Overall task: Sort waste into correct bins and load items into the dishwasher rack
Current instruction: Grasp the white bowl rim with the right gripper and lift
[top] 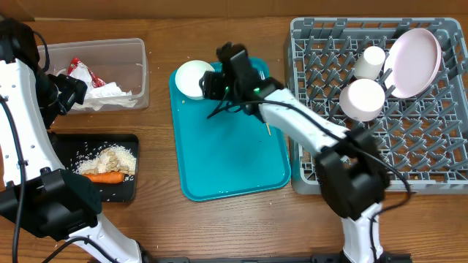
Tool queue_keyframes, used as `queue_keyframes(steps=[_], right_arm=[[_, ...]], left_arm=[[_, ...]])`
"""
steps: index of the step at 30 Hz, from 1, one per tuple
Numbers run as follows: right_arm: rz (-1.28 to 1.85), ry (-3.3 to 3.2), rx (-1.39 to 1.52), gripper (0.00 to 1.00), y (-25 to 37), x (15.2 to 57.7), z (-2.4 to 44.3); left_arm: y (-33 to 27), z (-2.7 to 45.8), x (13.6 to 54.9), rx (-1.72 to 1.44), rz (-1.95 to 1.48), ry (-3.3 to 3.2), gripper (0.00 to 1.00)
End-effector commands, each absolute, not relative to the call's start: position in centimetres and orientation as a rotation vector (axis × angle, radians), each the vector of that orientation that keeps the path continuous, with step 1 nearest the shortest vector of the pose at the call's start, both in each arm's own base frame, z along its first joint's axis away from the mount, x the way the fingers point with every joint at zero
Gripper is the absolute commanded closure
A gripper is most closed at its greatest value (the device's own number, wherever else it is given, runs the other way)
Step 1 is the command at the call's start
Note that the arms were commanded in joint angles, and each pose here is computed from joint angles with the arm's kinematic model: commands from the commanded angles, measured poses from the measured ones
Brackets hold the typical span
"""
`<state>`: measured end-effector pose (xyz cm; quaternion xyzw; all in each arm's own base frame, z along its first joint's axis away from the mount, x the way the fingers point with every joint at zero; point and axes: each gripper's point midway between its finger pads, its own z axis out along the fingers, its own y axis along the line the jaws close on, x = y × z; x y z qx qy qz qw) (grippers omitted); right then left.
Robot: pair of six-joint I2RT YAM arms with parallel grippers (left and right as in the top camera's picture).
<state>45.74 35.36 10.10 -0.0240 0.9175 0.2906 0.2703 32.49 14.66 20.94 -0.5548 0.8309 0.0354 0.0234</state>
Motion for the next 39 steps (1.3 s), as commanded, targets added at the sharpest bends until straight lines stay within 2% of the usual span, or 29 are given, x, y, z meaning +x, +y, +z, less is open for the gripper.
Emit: queue_keyframes(steps=[1,11,18,26,33,39], right_arm=[[0.803,2.503,-0.033,0.47,36.6,45.2,8.1],[0.766,2.479,0.058,0.48,36.6,46.7,5.7],[0.607,2.498,0.121,0.48,34.6,47.3,3.5],[0.557,2.509,0.149,0.49,33.4,47.6,2.8],[0.346,2.621,0.217,0.52,29.4,46.8,1.6],[0.212,2.709,0.283,0.57,25.5,46.7,3.8]], left_arm=[[14.4,21.9,32.2,-1.697,0.099,2.556,0.0],[14.4,21.9,32.2,-1.697,0.099,2.556,0.0],[14.4,21.9,32.2,-1.697,0.099,2.556,0.0],[14.4,21.9,32.2,-1.697,0.099,2.556,0.0],[14.4,21.9,32.2,-1.697,0.099,2.556,0.0],[14.4,21.9,32.2,-1.697,0.099,2.556,0.0]])
